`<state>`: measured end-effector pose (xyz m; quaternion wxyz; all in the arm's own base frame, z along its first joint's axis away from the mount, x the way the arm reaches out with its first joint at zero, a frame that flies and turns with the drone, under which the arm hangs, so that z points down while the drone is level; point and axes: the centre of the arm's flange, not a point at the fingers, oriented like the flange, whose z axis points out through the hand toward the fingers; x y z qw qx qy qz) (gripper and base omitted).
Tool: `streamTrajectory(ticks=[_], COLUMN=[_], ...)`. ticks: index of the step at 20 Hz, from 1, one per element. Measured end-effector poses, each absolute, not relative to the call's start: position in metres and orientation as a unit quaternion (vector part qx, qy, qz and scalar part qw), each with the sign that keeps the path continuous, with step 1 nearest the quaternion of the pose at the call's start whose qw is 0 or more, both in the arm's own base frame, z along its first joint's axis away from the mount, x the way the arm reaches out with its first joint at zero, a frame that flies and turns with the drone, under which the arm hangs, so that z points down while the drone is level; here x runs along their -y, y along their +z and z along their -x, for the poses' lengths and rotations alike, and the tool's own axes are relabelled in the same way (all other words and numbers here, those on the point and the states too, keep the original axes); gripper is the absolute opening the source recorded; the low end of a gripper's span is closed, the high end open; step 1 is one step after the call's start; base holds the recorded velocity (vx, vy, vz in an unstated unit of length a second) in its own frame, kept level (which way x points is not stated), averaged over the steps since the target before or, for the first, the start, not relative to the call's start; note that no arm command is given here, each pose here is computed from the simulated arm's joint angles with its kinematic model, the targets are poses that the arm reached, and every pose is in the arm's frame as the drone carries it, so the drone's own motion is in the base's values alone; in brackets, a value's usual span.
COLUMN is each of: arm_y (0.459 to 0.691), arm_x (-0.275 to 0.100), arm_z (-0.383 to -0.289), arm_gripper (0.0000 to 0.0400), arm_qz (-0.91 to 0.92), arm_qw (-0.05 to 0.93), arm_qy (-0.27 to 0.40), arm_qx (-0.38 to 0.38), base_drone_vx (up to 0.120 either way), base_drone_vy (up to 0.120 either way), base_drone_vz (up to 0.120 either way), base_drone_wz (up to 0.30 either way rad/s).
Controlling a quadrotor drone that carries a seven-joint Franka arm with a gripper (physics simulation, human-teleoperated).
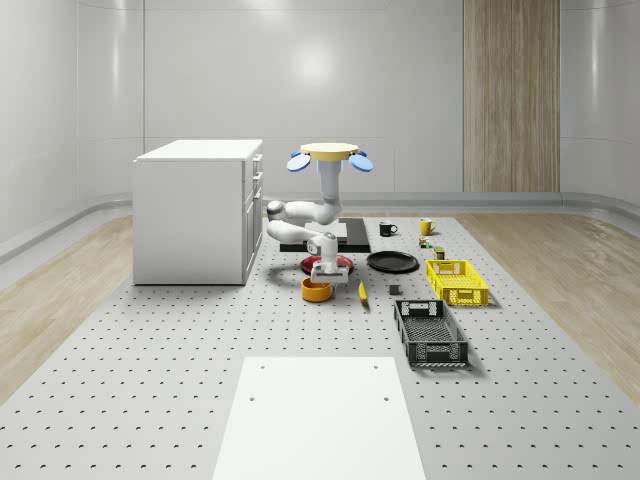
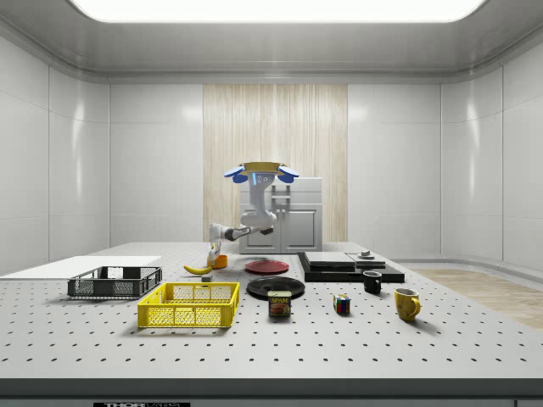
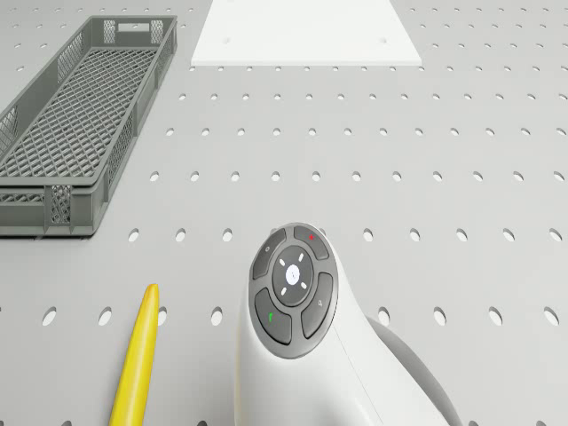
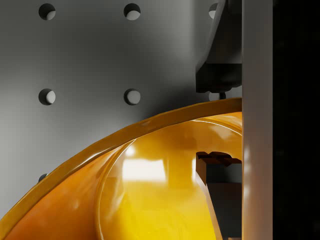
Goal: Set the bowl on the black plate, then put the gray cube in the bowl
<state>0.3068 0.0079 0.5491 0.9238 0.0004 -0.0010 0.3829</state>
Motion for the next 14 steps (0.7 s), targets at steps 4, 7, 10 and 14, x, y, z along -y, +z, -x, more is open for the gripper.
streamTrajectory(ticks=[4, 7, 10, 14], arm_y=[0.55, 0.549, 0.542, 0.526], arm_x=[-0.008, -0.008, -0.008, -0.008], arm_z=[-0.3068, -0.3068, -0.3068, -0.3068], arm_gripper=[0.0119, 0.0109, 0.0104, 0.0102], arm_qz=[0.0, 0.0, 0.0, 0.0], arm_qw=[0.924, 0.924, 0.924, 0.924], arm_qy=[0.383, 0.383, 0.383, 0.383], arm_qx=[0.001, 0.001, 0.001, 0.001], base_drone_vx=[0.0, 0.0, 0.0, 0.0], base_drone_vy=[0.0, 0.0, 0.0, 0.0], base_drone_vz=[0.0, 0.0, 0.0, -0.07], base_drone_wz=[0.0, 0.0, 0.0, 0.0])
